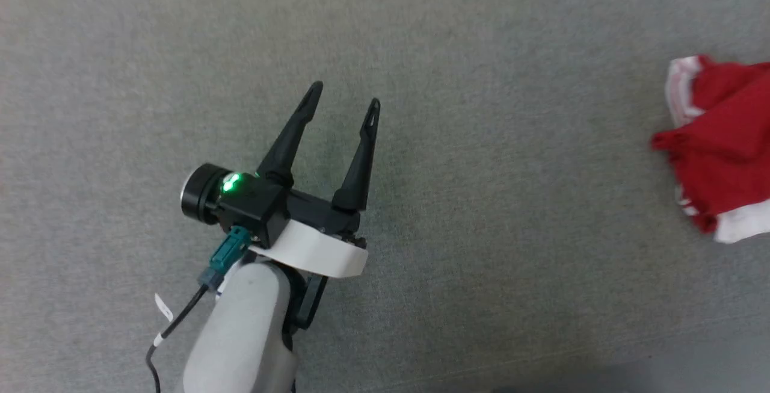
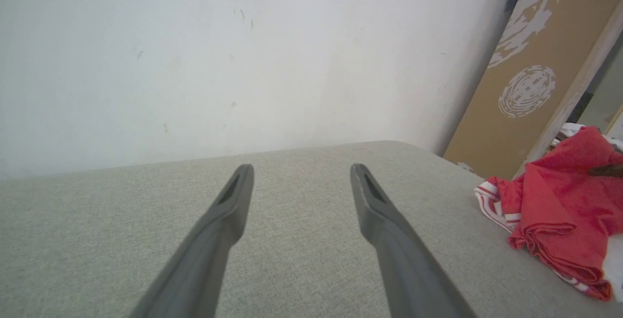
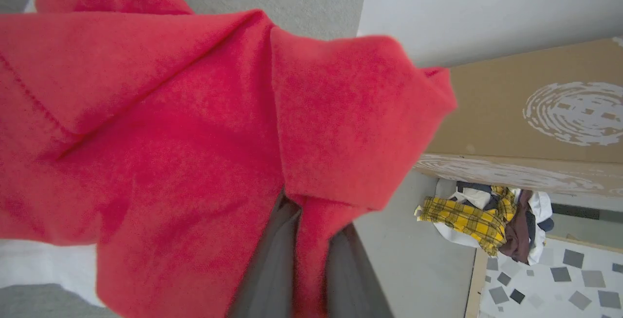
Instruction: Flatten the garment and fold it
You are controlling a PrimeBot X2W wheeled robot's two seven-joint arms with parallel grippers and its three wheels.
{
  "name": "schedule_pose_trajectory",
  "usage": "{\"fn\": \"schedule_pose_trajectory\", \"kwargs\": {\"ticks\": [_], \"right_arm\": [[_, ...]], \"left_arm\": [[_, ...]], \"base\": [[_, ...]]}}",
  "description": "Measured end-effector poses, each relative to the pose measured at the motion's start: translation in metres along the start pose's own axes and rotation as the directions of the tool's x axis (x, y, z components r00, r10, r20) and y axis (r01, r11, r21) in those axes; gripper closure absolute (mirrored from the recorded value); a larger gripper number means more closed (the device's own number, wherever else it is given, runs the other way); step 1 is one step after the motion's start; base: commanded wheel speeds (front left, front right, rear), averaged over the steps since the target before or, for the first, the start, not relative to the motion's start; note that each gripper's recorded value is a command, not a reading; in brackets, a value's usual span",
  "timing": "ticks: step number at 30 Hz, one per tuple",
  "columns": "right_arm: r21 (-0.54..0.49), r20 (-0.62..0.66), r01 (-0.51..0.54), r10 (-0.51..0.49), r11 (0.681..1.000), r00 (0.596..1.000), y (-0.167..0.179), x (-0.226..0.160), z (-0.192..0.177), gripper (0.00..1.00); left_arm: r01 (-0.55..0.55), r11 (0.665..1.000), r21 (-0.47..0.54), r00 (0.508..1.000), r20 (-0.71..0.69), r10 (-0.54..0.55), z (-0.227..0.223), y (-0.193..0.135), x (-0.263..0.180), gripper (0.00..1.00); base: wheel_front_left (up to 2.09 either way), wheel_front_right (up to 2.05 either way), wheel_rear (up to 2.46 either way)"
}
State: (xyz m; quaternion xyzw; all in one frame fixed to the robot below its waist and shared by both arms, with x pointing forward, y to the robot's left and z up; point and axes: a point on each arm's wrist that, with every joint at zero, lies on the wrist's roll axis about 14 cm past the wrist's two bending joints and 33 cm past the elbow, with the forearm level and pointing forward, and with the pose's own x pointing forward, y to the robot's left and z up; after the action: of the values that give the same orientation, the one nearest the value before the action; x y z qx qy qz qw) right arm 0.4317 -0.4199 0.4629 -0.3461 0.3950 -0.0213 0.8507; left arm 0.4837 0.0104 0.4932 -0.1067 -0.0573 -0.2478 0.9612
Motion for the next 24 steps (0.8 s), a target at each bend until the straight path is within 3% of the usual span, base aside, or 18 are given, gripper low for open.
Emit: {"fn": "schedule_pose_trajectory", "kwargs": {"ticks": [5,11,12,13,19,24], "right_arm": [[-0.009,-0.044,0.071,-0.072,0.997,0.996,-0.022,0.026,-0.027,1.0],[0.002,-0.09,0.088,-0.087,0.996,0.992,-0.015,0.058,-0.05,1.0],[0.011,-0.097,0.088,-0.086,0.996,0.992,-0.012,0.062,-0.053,0.92],[0.023,-0.1,0.086,-0.084,0.996,0.991,-0.008,0.066,-0.054,0.0],[0.036,-0.045,0.097,-0.095,0.995,0.994,-0.004,0.072,-0.038,0.0],[0.114,0.045,0.108,-0.114,0.988,0.993,-0.006,0.062,-0.007,0.0]], "left_arm": [[-0.018,1.0,-0.02,0.999,-0.046,0.017,-0.028,0.013,0.002,0.0],[-0.056,0.998,-0.029,0.994,-0.099,0.053,-0.055,0.03,-0.002,0.0],[-0.06,0.998,-0.028,0.993,-0.105,0.057,-0.057,0.033,-0.004,0.0],[-0.069,0.997,-0.025,0.992,-0.11,0.065,-0.058,0.036,-0.006,0.0],[-0.111,0.994,0.0,0.987,-0.113,0.111,-0.051,0.049,-0.015,0.0],[-0.161,0.987,0.017,0.98,-0.115,0.162,-0.038,0.055,-0.033,0.0]], "base": [[0.0,0.0,0.0],[0.0,0.0,0.0],[0.0,0.0,0.0],[0.0,0.0,0.0],[0.0,0.0,0.0],[0.0,0.0,0.0]]}}
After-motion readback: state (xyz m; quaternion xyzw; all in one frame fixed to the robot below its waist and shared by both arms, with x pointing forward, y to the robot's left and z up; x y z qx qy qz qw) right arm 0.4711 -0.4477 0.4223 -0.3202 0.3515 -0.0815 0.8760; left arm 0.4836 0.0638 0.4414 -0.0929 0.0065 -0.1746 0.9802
